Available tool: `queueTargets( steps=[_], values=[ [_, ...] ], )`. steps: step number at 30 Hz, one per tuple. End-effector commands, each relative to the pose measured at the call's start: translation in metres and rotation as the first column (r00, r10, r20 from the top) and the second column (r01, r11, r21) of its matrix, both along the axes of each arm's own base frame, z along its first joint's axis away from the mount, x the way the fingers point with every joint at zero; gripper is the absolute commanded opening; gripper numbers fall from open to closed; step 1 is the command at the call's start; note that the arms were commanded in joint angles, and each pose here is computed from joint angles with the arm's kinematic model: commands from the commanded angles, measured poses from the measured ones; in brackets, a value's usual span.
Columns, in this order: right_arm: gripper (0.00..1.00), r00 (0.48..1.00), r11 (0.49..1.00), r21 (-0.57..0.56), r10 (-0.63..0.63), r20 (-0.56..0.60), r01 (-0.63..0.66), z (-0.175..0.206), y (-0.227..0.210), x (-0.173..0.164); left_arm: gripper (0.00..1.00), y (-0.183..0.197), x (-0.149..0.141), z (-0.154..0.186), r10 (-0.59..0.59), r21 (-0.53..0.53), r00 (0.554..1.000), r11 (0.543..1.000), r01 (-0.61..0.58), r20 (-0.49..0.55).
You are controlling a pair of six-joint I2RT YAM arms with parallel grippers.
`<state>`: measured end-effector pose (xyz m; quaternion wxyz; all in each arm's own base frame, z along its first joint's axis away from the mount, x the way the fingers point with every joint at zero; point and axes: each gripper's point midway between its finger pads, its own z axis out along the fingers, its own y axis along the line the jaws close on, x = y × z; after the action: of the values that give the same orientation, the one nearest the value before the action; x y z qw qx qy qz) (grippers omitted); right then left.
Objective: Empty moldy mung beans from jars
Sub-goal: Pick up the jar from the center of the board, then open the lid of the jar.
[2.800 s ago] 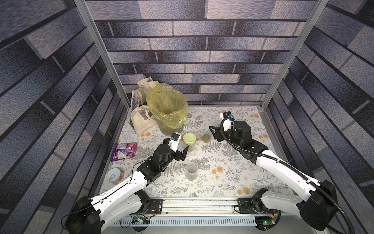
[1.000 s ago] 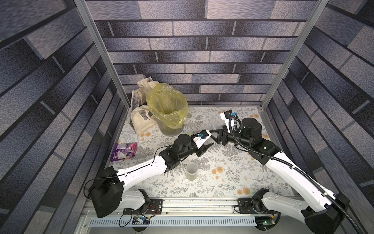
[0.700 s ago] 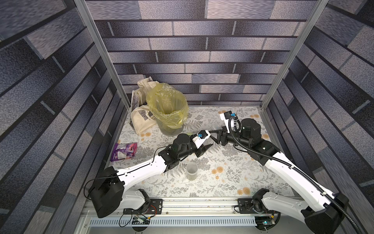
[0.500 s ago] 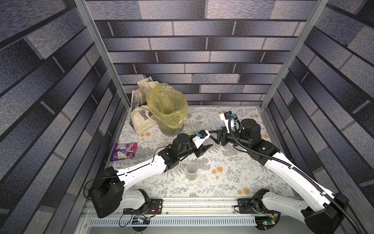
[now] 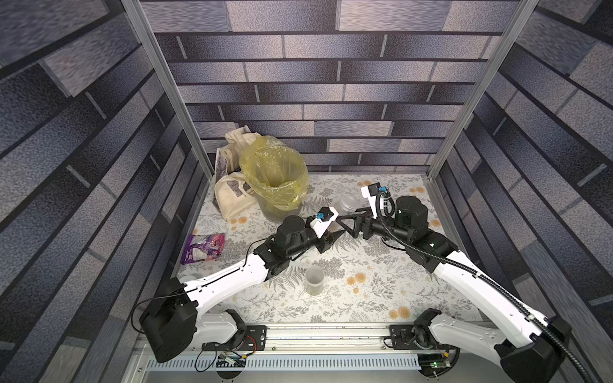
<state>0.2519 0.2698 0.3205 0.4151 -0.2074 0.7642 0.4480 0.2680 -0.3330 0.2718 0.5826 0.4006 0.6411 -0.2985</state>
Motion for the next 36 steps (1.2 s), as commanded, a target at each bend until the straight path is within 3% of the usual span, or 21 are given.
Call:
queueTargets(
  steps=[1,5,9,13,19,28,36],
  values=[
    [0.83,1.000,0.999,0.049,0.008,-0.003,-0.008,0.012,0.000,-0.006,0.50,0.012,0.004,0.009,0.064,-0.023,0.998,0.998,-0.064,0.010],
    [0.83,0.999,0.995,0.103,0.012,0.036,-0.015,0.020,-0.005,-0.015,0.51,0.018,0.009,0.002,0.109,0.000,0.994,0.994,-0.109,0.004],
    [0.85,0.975,0.978,0.181,-0.140,0.172,0.108,0.031,-0.031,-0.013,0.53,0.020,0.008,-0.005,0.117,0.014,0.993,0.993,-0.117,-0.009],
    [0.85,0.951,0.957,0.239,-0.219,0.220,0.165,0.041,-0.045,-0.013,0.54,0.021,0.008,-0.017,0.121,0.044,0.992,0.992,-0.119,-0.046],
    [0.82,0.956,0.951,0.279,-0.198,0.217,0.133,0.045,-0.036,-0.008,0.54,0.020,0.007,-0.033,0.119,0.064,0.989,0.992,-0.113,-0.084],
    [0.67,0.981,0.959,0.264,-0.140,0.135,0.100,0.036,-0.012,0.010,0.55,0.015,0.006,-0.035,0.113,0.069,0.989,0.992,-0.106,-0.094],
    [0.66,0.986,0.952,0.297,-0.111,0.124,0.070,0.037,-0.007,0.009,0.54,0.015,0.010,-0.040,0.130,0.091,0.986,0.989,-0.120,-0.105]
  ],
)
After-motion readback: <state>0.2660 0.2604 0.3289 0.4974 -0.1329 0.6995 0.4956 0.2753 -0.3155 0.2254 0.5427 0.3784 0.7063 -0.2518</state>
